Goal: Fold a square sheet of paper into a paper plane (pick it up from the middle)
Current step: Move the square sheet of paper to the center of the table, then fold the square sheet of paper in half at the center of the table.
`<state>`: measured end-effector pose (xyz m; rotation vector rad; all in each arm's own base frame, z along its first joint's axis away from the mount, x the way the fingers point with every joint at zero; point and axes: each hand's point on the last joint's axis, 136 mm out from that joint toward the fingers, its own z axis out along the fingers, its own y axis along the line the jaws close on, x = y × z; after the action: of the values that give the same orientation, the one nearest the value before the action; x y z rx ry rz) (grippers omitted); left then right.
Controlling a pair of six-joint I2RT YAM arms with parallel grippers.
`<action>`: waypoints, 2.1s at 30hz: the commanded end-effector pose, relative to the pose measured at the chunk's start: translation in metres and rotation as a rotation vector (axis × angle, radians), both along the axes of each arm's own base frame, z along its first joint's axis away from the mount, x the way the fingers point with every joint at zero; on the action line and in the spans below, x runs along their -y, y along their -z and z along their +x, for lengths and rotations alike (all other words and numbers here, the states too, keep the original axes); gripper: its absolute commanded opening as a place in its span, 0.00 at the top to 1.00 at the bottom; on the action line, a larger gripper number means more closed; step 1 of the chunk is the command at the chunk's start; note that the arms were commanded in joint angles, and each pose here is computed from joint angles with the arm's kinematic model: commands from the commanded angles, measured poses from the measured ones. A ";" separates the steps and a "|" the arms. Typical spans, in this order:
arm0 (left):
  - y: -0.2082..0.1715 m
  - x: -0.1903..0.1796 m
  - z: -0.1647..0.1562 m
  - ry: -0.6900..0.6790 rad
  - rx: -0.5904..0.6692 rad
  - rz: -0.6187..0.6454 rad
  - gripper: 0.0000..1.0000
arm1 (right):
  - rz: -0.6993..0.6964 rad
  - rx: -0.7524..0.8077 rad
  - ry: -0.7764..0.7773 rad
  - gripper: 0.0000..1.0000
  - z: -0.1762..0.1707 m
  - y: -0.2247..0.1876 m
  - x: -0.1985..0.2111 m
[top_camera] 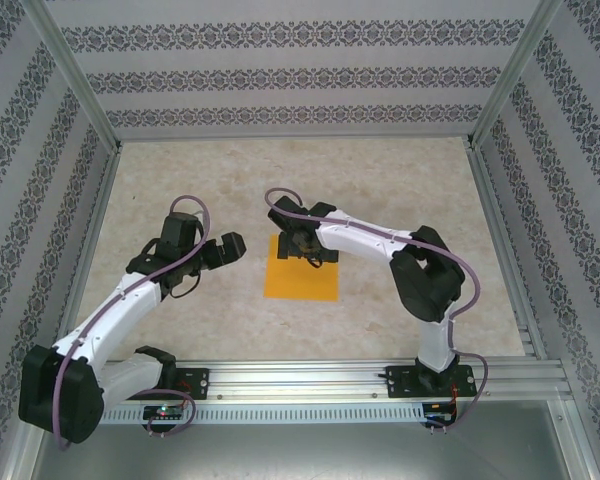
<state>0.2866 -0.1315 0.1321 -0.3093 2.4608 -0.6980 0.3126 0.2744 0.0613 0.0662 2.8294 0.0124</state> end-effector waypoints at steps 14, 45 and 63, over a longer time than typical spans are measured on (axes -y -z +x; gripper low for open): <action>0.012 0.008 0.005 0.062 -0.033 0.028 0.00 | 0.041 -0.101 0.027 0.02 -0.003 0.032 -0.027; 0.021 0.012 -0.001 0.113 -0.064 0.040 0.00 | -0.101 -0.171 0.014 0.07 -0.018 0.075 -0.011; 0.018 0.011 0.000 0.105 -0.068 0.044 0.00 | 0.037 -0.006 -0.045 0.54 0.003 -0.010 -0.029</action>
<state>0.2826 -0.1378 0.1030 -0.2348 2.5848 -0.6799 0.3085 0.2961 0.0277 0.0240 2.9265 -0.0146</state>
